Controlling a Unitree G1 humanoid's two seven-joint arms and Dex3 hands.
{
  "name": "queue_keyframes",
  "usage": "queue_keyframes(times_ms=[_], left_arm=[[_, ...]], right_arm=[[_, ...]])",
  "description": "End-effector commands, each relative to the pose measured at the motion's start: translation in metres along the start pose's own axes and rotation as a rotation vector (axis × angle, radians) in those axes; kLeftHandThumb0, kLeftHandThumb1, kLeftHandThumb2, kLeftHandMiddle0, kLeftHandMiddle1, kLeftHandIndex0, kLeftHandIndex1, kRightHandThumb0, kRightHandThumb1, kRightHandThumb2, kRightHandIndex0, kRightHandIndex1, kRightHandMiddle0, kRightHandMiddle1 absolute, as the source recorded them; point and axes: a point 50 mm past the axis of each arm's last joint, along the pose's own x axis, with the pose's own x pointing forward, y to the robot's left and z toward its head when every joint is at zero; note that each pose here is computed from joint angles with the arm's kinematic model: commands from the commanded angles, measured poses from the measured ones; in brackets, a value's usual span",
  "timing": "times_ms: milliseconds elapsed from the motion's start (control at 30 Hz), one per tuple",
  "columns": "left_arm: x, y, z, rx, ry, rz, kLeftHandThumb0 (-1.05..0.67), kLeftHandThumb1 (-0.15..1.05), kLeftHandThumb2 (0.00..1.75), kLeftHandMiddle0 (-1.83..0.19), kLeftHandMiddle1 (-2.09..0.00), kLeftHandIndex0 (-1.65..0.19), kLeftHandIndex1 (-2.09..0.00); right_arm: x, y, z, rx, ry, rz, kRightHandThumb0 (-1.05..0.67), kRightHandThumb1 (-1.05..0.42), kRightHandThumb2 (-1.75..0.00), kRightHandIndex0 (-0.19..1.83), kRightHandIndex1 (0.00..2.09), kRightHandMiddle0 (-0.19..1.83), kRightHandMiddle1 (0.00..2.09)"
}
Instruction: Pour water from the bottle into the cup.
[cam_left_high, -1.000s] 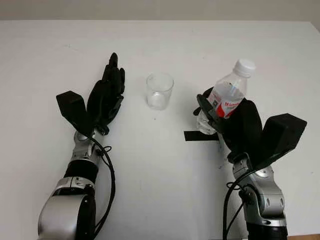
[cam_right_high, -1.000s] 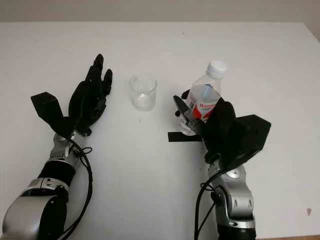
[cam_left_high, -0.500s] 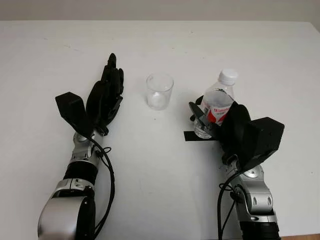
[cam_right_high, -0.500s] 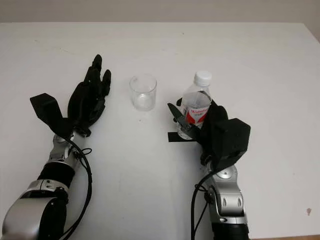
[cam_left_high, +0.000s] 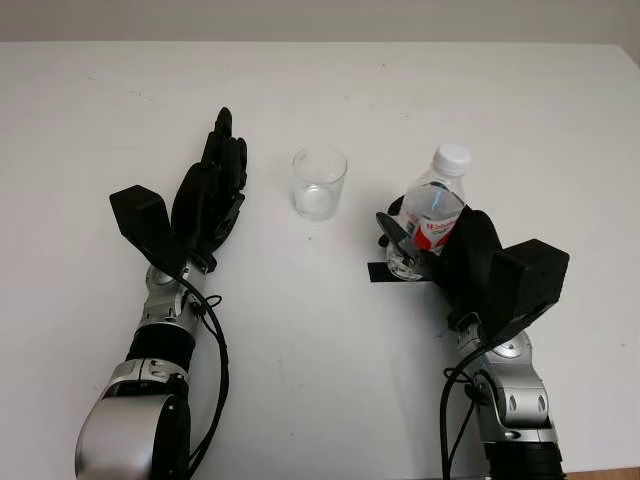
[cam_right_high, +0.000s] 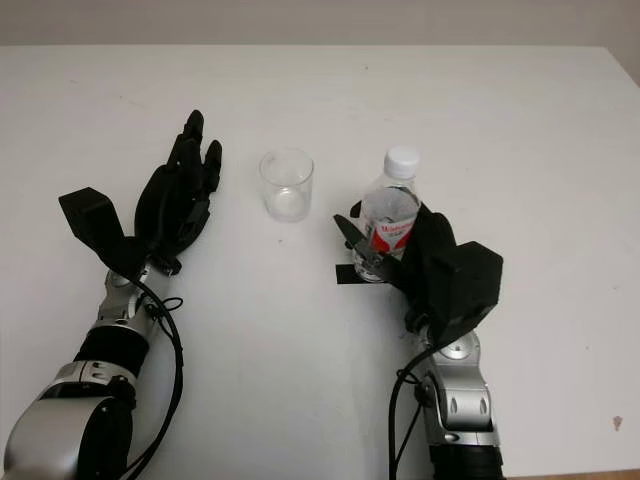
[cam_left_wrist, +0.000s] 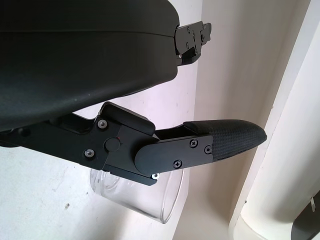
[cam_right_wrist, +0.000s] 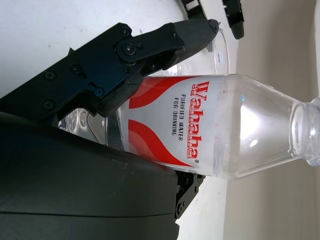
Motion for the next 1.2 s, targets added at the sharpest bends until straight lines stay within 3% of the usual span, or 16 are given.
queue_keyframes(times_ms=[0, 133, 200, 267, 300, 400, 567, 800, 1167], left_arm=[[-0.005, 0.003, -0.005, 0.010, 0.018, 0.001, -0.85, 1.05, 0.60, 0.19, 0.00, 0.19, 0.00], [-0.004, 0.003, -0.004, 0.005, 0.017, -0.002, -0.85, 1.05, 0.61, 0.19, 0.00, 0.19, 0.00], [-0.003, 0.003, -0.003, 0.006, 0.016, -0.002, -0.85, 1.05, 0.60, 0.19, 0.00, 0.19, 0.00], [-0.002, 0.003, -0.003, 0.003, 0.015, -0.003, -0.85, 1.05, 0.60, 0.19, 0.00, 0.19, 0.00], [-0.002, 0.003, -0.003, 0.001, 0.014, -0.003, -0.84, 1.05, 0.60, 0.19, 0.00, 0.19, 0.00], [-0.002, 0.002, -0.002, 0.002, 0.010, -0.006, -0.84, 1.05, 0.61, 0.19, 0.00, 0.19, 0.00], [-0.001, 0.002, -0.002, 0.006, 0.005, -0.005, -0.85, 1.05, 0.60, 0.19, 0.00, 0.19, 0.00], [-0.001, 0.004, -0.001, -0.009, 0.005, -0.003, -0.86, 1.05, 0.57, 0.19, 0.00, 0.19, 0.00], [-0.001, 0.004, -0.001, 0.007, 0.012, -0.003, -0.86, 1.05, 0.59, 0.19, 0.00, 0.19, 0.00]], right_arm=[[-0.009, 0.000, -0.012, -0.016, 0.058, 0.023, -0.53, -1.05, -0.26, 0.83, 2.09, 0.53, 2.09], [-0.017, 0.000, -0.018, -0.010, 0.066, 0.088, -0.57, -1.05, -0.13, 0.22, 2.03, 0.13, 2.05], [-0.023, -0.001, -0.016, -0.079, 0.086, 0.158, -0.61, -1.03, -0.07, 0.00, 1.48, -0.06, 1.72], [-0.028, -0.002, -0.012, -0.129, 0.101, 0.216, -0.63, -0.99, -0.06, 0.03, 0.73, -0.08, 1.12], [-0.030, -0.002, -0.010, -0.140, 0.103, 0.230, -0.63, -0.98, -0.05, 0.07, 0.48, -0.05, 0.90], [-0.034, -0.003, -0.008, -0.160, 0.091, 0.262, -0.64, -0.95, -0.05, 0.08, 0.13, -0.01, 0.53], [-0.037, -0.004, -0.009, -0.160, 0.084, 0.268, -0.67, -0.94, -0.05, -0.01, 0.03, -0.04, 0.34], [-0.040, -0.007, -0.013, -0.118, 0.089, 0.225, -0.71, -0.90, -0.05, -0.12, 0.02, -0.07, 0.22], [-0.041, -0.018, -0.015, -0.167, -0.037, 0.043, -0.88, -0.89, -0.05, -0.19, 0.00, -0.19, 0.09]])
